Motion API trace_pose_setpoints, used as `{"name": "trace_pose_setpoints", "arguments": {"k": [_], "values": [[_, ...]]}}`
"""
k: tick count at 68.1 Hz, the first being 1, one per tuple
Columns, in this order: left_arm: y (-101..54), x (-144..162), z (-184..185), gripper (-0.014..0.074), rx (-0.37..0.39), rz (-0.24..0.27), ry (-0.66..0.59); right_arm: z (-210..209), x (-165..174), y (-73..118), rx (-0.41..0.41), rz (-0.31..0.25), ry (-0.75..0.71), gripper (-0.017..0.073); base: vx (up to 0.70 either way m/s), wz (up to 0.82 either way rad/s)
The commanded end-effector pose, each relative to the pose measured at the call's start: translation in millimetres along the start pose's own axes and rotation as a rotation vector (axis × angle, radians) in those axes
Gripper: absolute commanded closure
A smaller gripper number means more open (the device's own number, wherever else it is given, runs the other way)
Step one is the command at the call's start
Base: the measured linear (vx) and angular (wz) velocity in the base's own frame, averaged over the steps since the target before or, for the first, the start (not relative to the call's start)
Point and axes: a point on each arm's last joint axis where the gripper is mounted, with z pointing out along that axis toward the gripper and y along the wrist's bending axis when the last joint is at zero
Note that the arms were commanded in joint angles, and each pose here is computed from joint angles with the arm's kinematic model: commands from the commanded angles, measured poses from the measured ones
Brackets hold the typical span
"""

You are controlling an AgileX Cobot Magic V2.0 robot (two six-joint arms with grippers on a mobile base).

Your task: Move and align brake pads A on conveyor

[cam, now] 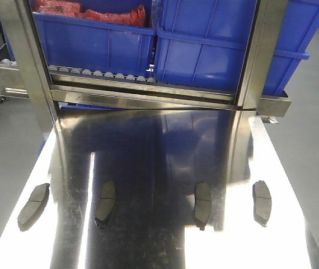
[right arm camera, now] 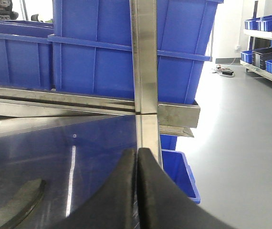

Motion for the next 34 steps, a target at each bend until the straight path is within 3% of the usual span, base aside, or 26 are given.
{"name": "trace_pose_setpoints", "arguments": {"k": [1,14,34], "values": [[-1.6,-10.1,-3.8,0.0596,0.011,-0.009,-0.047,-0.4,-3.3,0.9,-0.010,-0.014,-0.072,0.0571,0.00,0.00],[0.4,-11.7,-4.7,0.0526,-0.012,0.026,-0.057,-0.4,-3.3,0.9,-0.010,-0.014,-0.072,0.0571,0.00,0.00],[-2.0,-14.1,0.1,0.0169,0.006,0.103,-0.021,-0.4,-3.3,0.9,-0.010,-0.014,-0.072,0.0571,0.00,0.00]]}}
